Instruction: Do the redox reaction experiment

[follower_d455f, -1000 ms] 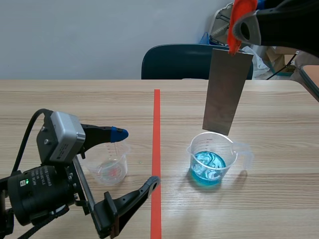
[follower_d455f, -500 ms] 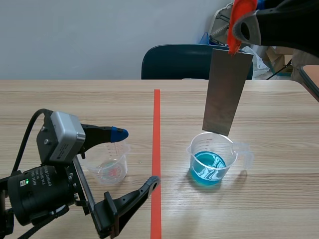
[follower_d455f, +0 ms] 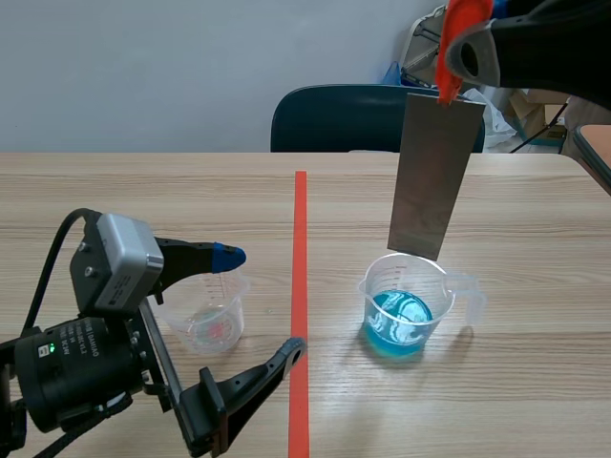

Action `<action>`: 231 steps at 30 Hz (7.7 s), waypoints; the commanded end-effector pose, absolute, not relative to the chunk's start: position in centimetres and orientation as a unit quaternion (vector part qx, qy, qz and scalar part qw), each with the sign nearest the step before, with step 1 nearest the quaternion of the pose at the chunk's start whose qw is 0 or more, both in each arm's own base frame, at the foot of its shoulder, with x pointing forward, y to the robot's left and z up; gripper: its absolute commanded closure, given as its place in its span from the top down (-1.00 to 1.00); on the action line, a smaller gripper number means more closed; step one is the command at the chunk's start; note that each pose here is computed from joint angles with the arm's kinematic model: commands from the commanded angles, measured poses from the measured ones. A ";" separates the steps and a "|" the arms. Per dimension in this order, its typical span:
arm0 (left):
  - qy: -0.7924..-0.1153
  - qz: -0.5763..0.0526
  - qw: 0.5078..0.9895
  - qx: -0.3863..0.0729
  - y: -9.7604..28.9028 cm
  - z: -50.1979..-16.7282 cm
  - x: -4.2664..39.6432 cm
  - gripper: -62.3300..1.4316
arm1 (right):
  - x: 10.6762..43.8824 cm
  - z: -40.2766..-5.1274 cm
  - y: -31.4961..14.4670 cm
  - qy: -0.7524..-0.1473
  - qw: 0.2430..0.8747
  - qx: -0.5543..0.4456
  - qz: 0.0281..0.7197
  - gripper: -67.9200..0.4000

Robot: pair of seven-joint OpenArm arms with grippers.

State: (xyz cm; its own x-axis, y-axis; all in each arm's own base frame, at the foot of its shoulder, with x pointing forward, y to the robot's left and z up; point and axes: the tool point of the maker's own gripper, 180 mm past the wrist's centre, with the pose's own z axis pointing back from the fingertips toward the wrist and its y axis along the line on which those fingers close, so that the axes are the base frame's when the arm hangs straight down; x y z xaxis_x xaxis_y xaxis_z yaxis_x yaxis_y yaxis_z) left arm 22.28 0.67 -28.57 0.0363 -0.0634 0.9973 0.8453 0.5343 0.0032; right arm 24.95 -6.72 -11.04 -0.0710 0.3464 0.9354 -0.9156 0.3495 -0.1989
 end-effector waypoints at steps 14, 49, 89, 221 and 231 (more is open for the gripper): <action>-0.609 -0.349 0.628 -0.336 0.1 -27.5 22.3 1.00 | 24.8 -10.2 -6.6 -0.538 0.616 0.270 0.508 -0.97; -0.608 -0.349 0.628 -0.336 0.2 -27.5 22.3 1.00 | 24.8 -10.2 -6.6 -0.539 0.615 0.270 0.508 -0.97; -0.637 -0.332 0.600 -0.351 -4.6 -24.3 25.5 -0.87 | 24.8 -10.2 -6.6 -0.539 0.615 0.271 0.508 -0.97; -0.664 -0.194 0.666 -0.279 17.6 -24.8 19.3 1.00 | 24.8 -10.2 -6.6 -0.540 0.614 0.272 0.507 -0.97; -0.666 -0.208 0.663 -0.271 17.6 -24.6 19.5 1.00 | 24.8 -10.1 -6.6 -0.540 0.614 0.271 0.507 -0.97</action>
State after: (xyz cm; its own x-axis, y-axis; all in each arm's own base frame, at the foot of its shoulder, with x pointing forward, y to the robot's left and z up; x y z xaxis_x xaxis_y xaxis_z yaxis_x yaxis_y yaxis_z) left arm 19.59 18.05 -25.16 0.0379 0.0566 0.9977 0.6335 0.7707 -0.0678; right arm 24.95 -6.70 -10.97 -0.0728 0.3431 0.9365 -0.9155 0.3495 -0.1992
